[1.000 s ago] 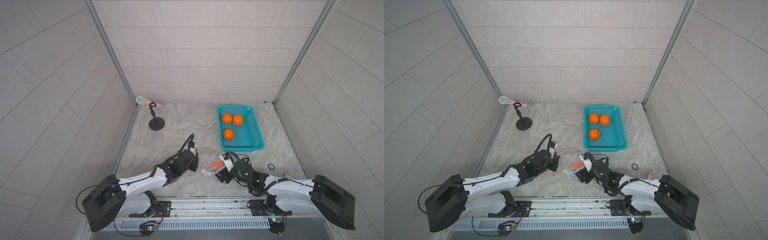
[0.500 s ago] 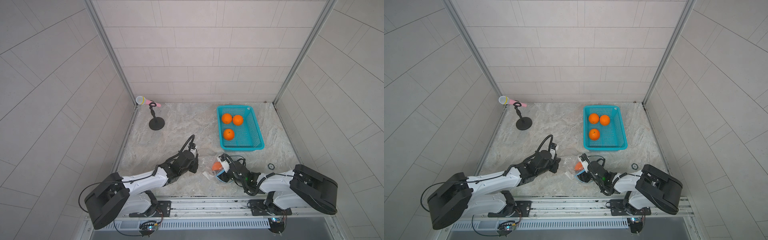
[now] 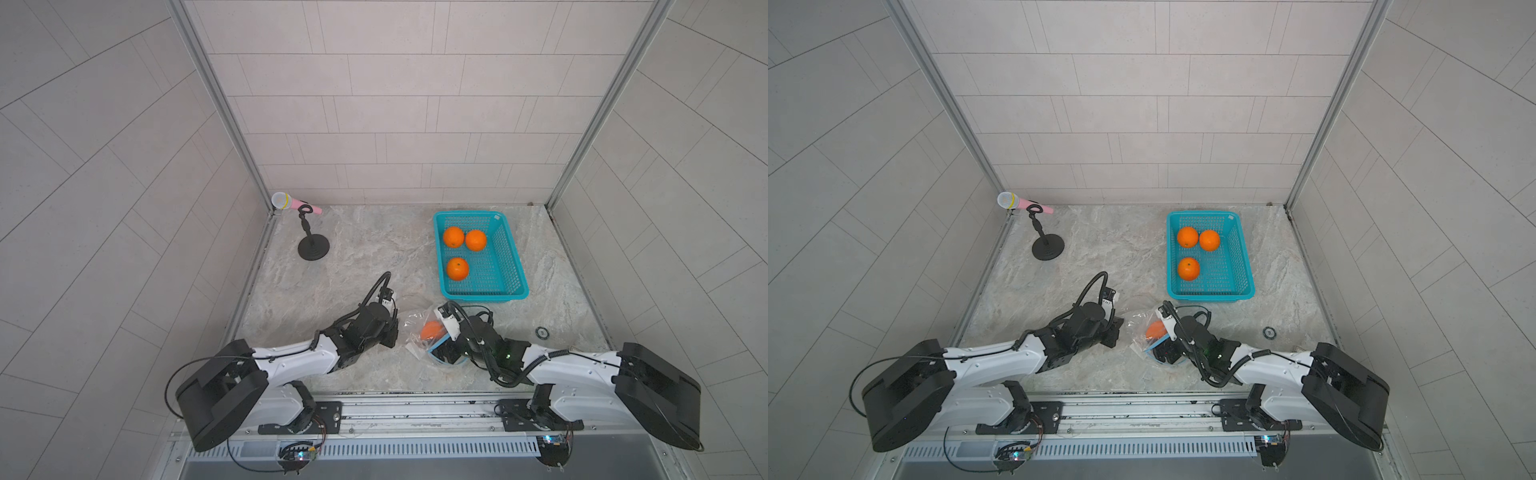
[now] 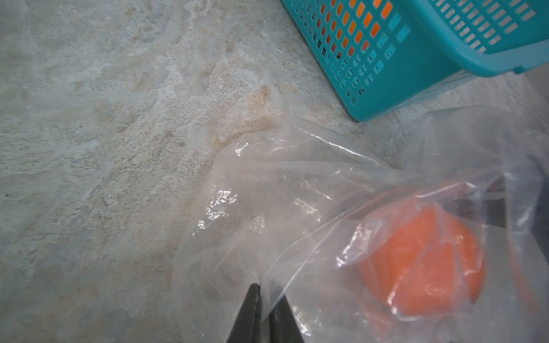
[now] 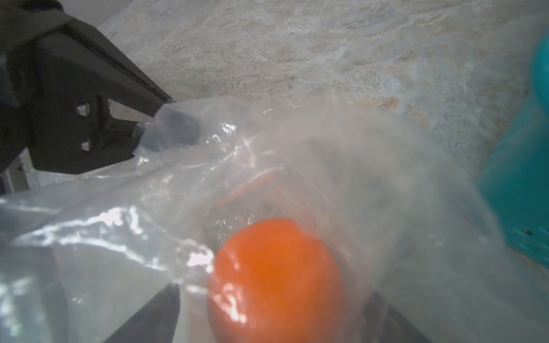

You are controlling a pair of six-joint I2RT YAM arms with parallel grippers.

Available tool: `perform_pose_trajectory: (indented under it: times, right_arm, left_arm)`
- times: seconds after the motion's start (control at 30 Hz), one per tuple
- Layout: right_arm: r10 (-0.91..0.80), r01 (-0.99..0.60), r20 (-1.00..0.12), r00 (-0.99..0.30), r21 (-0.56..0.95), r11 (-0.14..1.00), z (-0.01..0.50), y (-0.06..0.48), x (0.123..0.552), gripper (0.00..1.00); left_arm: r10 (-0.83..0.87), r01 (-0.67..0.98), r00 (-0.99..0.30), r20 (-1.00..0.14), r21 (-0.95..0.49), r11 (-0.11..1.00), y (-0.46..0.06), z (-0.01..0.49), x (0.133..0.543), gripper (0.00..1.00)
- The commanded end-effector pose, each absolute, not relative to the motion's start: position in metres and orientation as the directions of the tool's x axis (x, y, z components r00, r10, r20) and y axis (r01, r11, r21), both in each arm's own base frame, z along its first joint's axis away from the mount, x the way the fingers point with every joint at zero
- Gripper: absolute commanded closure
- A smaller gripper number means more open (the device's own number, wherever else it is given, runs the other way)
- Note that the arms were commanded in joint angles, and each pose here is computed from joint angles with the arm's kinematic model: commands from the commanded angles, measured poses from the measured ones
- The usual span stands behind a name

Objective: Open the zip-top bag and take out the orange
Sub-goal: Pick up the orange from the zipper food storage bag.

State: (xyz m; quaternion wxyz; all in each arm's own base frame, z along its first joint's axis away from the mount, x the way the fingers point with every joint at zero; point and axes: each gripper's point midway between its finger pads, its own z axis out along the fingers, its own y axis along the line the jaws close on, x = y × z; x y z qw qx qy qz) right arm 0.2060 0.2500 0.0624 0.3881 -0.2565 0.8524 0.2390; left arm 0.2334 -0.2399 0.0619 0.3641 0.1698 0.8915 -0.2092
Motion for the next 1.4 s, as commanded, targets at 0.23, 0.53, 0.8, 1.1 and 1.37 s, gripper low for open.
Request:
perform_pose_trajectory:
  times: [0.23,0.53,0.8,1.1,1.37]
  right_arm:
    - [-0.274,-0.658,-0.734,-0.622,0.299,0.691,0.05,0.283,0.199,0.1]
    - [-0.234,-0.624,-0.765,-0.6,0.264,0.735,0.068,0.26,0.199,0.09]
    - [-0.258,-0.675,-0.774,-0.578,0.277,0.684,0.063,0.271,0.193,0.09]
    - [-0.247,-0.643,-0.758,-0.603,0.28,0.713,0.064,0.259,0.19,0.11]
    - [-0.194,-0.609,-0.757,-0.624,0.316,0.727,0.079,0.242,0.18,0.13]
  left_arm:
    - [0.168,0.461,-0.688,-0.706,-0.247,0.852,-0.245,0.047,0.229,0.89]
    - [0.094,0.447,-0.629,-0.772,-0.259,0.856,-0.227,0.106,0.226,0.49]
    - [-0.005,0.502,-0.603,-0.798,-0.384,0.775,-0.252,0.147,0.226,0.47]
    - [-0.01,0.477,-0.662,-0.749,-0.431,0.766,-0.276,0.103,0.237,0.55]
    - [-0.026,0.426,-0.729,-0.684,-0.483,0.765,-0.284,0.05,0.234,0.6]
